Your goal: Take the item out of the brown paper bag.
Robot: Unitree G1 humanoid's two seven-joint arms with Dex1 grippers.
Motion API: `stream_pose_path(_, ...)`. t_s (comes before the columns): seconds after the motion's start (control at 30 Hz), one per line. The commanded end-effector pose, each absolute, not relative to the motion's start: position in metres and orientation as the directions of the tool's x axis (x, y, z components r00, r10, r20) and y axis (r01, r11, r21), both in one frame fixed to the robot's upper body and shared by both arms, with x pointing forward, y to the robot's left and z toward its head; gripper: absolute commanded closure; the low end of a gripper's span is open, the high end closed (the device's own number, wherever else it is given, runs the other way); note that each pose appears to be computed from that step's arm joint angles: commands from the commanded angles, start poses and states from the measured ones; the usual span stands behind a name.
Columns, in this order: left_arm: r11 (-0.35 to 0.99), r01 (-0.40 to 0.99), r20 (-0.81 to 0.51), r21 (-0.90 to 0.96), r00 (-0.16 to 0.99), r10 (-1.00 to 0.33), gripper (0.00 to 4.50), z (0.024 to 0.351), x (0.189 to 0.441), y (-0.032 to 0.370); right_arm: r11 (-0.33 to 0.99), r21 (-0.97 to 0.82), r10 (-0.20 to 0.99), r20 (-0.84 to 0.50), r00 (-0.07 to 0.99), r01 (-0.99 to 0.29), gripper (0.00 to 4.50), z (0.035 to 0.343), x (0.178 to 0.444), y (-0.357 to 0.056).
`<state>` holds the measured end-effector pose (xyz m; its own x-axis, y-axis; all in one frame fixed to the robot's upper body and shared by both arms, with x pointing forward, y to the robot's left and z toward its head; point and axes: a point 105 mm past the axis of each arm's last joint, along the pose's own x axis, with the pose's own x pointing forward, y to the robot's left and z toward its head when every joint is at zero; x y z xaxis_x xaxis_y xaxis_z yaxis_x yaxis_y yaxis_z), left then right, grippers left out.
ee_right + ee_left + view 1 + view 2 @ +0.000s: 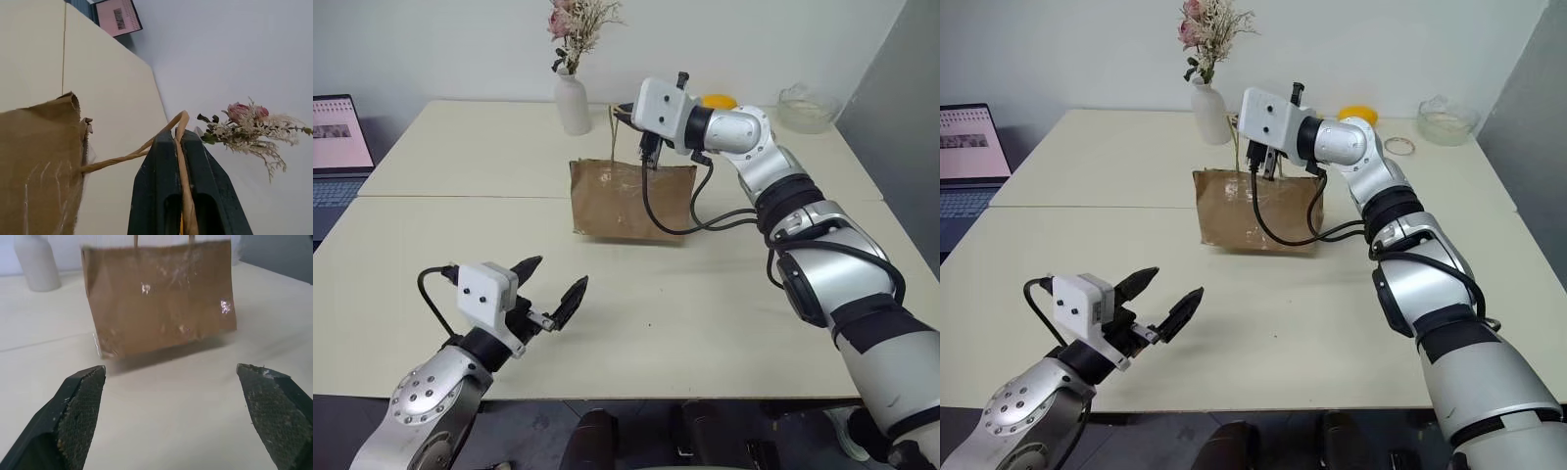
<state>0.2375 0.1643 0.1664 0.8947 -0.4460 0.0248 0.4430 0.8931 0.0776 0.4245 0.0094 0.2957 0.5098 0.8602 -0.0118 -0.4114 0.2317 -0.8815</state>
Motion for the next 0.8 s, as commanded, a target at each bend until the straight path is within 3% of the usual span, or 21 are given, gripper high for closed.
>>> stream_pose_path(0.03, 0.878, 0.463, 0.078, 0.120, 0.877, -0.473, 0.00, 0.183, 0.237, 0.151, 0.224, -0.926, 0.868, 0.048, 0.494, -0.303, 4.46, 0.324, 0.417, 0.017)
stream_pose_path(0.2, 0.870, 0.475, 0.092, 0.130, 0.868, -0.488, 0.00, 0.190, 0.245, 0.145, 0.136, -0.950, 0.842, -0.039, 0.537, -0.282, 4.46, 0.305, 0.424, 0.016)
stream_pose_path(0.4, 0.859, 0.497, 0.083, 0.124, 0.857, -0.509, 0.00, 0.186, 0.247, 0.141, 0.106, -0.968, 0.813, -0.048, 0.581, -0.228, 4.46, 0.298, 0.430, 0.012)
stream_pose_path(0.5, 0.856, 0.503, 0.082, 0.122, 0.854, -0.514, 0.00, 0.183, 0.247, 0.141, 0.118, -0.963, 0.809, -0.047, 0.586, -0.241, 3.80, 0.298, 0.431, 0.010)
stream_pose_path(0.63, 0.845, 0.522, 0.069, 0.119, 0.844, -0.531, 0.00, 0.174, 0.247, 0.144, 0.116, -0.952, 0.806, -0.077, 0.587, -0.284, 2.37, 0.298, 0.433, 0.001)
stream_pose_path(0.8, 0.824, 0.547, 0.079, 0.148, 0.824, -0.561, 0.00, 0.168, 0.251, 0.146, 0.200, -0.864, 0.796, -0.132, 0.591, -0.462, 0.49, 0.302, 0.438, -0.029)
